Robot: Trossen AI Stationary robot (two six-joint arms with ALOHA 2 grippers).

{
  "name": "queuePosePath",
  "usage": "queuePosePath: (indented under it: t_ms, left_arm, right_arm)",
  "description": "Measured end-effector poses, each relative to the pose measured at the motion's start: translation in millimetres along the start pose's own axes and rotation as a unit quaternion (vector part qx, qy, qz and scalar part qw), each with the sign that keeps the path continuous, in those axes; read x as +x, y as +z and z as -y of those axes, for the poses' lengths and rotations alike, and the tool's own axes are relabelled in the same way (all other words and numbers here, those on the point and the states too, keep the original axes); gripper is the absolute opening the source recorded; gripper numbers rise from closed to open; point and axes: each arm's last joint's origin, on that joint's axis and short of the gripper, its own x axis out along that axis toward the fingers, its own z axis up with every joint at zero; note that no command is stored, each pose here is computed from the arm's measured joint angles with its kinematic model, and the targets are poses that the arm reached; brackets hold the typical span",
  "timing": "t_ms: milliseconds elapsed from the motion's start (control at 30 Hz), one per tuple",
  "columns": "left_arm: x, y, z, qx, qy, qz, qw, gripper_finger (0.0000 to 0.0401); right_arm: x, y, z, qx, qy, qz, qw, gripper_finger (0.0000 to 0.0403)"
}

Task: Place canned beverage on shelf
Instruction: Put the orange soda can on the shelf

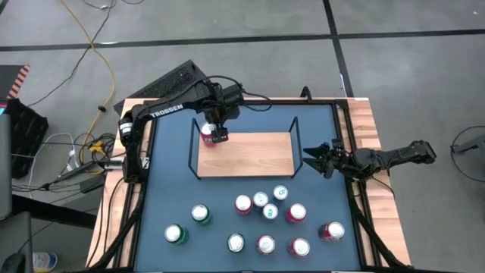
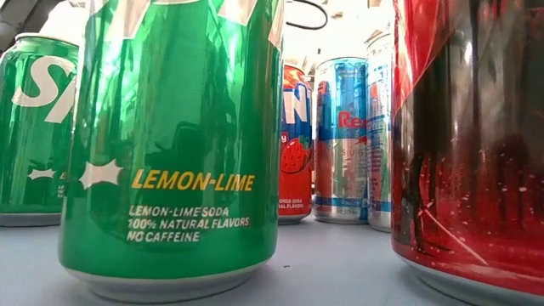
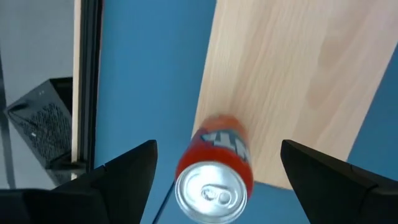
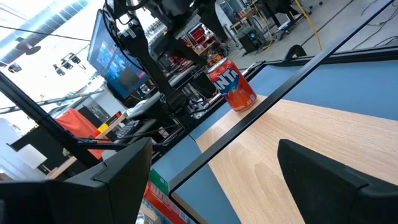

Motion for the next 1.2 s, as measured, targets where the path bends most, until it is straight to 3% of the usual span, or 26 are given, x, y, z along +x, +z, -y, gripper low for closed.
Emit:
queuePosePath:
  t_ms: [167, 333, 467, 667, 800, 1200]
  left_arm:
    - [-10.0, 6.8, -1.5, 0.003, -0.011, 0.068, 0.998, 0.0328]
    - [-15.0, 0.7, -1.1, 0.012, -0.031, 0.08, 0.996, 0.0328]
    - [-12.9, -21.0, 3.2, 0.003, -0.028, 0.109, 0.994, 0.0324]
    - [-22.3, -49.9, 4.7, 0.005, 0.018, 0.152, 0.988, 0.0314]
    - [-19.8, -56.0, 6.3, 0.015, 0.014, 0.13, 0.991, 0.0313]
    - [24.5, -69.3, 14.1, -0.003, 0.024, 0.054, 0.998, 0.0313]
  right_arm:
    - [0.0, 0.0, 0.1, 0.0, 0.0, 0.0, 1.0, 0.0347]
    - [0.0, 0.0, 0.0, 0.0, 0.0, 0.0, 1.0, 0.0347]
    - [0.0, 0.0, 0.1, 0.0, 0.0, 0.0, 1.0, 0.0347]
    - [0.0, 0.1, 0.0, 0.0, 0.0, 0.0, 1.0, 0.0347]
    - [0.1, 0.0, 0.1, 0.0, -0.001, 0.001, 1.0, 0.0347]
    - [0.1, 0.1, 0.2, 0.0, -0.001, 0.001, 1.0, 0.0347]
